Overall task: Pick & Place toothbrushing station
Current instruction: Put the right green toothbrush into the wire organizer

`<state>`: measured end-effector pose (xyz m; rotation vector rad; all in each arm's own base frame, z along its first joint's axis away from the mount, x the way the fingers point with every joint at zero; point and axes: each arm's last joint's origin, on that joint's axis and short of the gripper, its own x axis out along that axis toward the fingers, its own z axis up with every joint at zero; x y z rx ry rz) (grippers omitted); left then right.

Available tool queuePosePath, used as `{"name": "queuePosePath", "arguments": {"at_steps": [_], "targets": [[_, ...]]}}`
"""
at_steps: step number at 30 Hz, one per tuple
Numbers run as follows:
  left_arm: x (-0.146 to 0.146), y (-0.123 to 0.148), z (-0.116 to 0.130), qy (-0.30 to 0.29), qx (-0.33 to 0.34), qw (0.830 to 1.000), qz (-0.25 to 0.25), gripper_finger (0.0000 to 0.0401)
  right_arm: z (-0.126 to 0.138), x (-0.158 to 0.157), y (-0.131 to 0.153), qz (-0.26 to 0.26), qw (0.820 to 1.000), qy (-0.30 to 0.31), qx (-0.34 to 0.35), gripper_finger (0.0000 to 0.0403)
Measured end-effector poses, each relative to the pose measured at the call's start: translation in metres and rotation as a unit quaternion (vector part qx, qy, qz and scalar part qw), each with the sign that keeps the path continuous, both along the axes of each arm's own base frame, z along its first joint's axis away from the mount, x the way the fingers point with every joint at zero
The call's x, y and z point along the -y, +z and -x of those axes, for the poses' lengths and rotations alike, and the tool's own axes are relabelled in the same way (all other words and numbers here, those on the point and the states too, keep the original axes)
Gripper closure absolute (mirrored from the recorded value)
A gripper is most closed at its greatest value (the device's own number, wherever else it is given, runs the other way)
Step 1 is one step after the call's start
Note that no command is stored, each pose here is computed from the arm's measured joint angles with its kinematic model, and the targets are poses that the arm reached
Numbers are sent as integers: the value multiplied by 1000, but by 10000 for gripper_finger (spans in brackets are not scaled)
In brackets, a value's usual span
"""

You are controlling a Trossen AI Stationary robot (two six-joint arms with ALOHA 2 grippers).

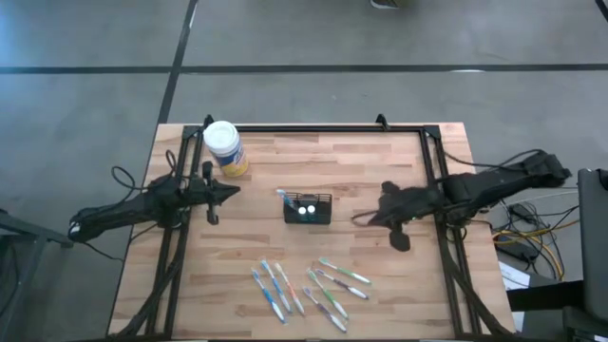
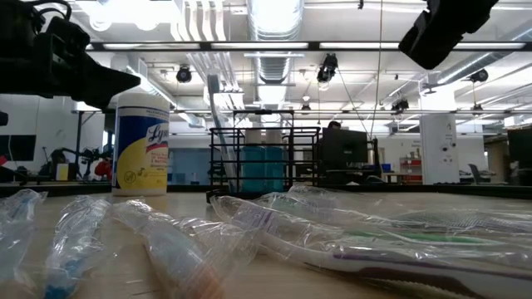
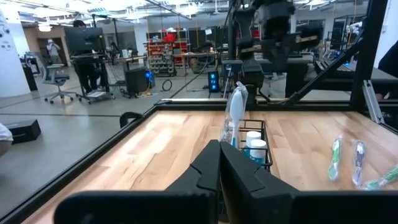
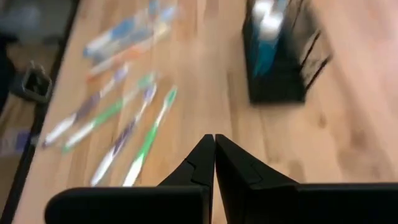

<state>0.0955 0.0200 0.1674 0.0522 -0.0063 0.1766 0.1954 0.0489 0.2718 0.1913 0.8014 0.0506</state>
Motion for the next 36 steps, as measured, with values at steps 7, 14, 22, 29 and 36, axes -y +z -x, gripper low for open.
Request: {"name": "queuePosePath", "arguments": {"at_steps": [7, 14, 22, 29, 36], "targets": [[0, 0, 0, 0, 0, 1000, 0, 388, -48, -24, -10, -4, 993, -19, -120, 389], [0, 0, 0, 0, -3, 1000, -13, 392, -94, -47, -48, -40, 975, 21, -217, 325], [0, 0, 0, 0, -3, 1000, -13, 388, -122, -66, -85, -25, 960, 62, -272, 213], [0, 0, 0, 0, -3, 1000, -13, 392, -125, -73, -93, -38, 960, 34, -276, 170], [0, 0, 0, -2, 2, 1000, -14, 388, -116, -86, -101, -31, 960, -3, -279, 165]]}}
